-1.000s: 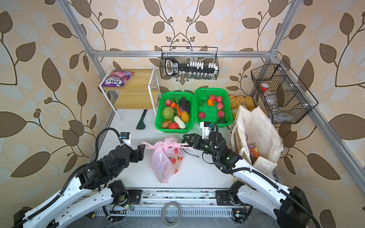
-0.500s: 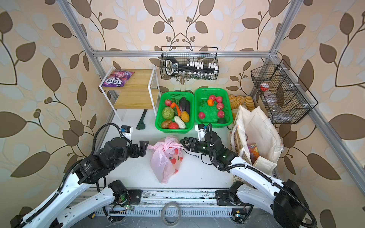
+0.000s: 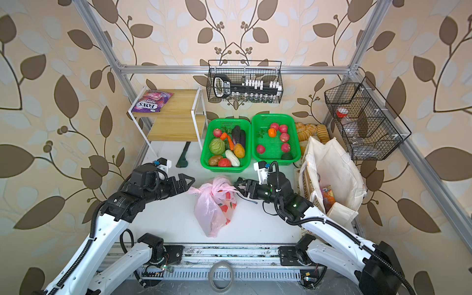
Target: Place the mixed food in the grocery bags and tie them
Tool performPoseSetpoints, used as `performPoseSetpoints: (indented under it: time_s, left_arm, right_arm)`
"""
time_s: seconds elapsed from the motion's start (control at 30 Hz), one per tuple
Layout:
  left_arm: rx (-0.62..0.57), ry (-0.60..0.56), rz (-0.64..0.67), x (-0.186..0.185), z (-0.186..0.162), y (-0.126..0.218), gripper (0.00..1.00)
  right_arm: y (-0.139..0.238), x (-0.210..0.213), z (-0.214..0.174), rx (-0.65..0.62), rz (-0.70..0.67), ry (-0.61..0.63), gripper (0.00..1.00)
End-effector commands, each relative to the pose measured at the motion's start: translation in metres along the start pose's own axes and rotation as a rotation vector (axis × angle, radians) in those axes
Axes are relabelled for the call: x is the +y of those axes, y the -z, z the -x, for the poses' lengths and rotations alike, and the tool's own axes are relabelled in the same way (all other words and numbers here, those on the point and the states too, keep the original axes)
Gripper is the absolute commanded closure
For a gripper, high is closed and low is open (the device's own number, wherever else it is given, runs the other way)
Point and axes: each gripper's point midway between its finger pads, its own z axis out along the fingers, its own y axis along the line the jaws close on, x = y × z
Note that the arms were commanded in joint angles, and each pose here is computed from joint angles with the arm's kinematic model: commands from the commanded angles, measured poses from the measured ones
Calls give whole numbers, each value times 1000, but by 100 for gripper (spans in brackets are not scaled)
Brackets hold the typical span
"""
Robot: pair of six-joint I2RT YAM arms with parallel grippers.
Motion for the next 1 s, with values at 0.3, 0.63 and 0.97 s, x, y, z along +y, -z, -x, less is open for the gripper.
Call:
performPoseSetpoints:
  time_s: [0.3, 0.63, 0.97]
  left_arm:
    - [48, 232, -35, 12, -17, -24, 17]
    - [-72, 205, -74, 5, 3, -16, 69]
    - [-233, 120, 84, 24, 24, 17, 100]
  right_arm:
    - [-11, -6, -13, 26, 26, -59, 38]
    - [-8, -2, -6, -10, 41, -69, 85]
    - [16, 12, 31, -130, -52, 39, 100]
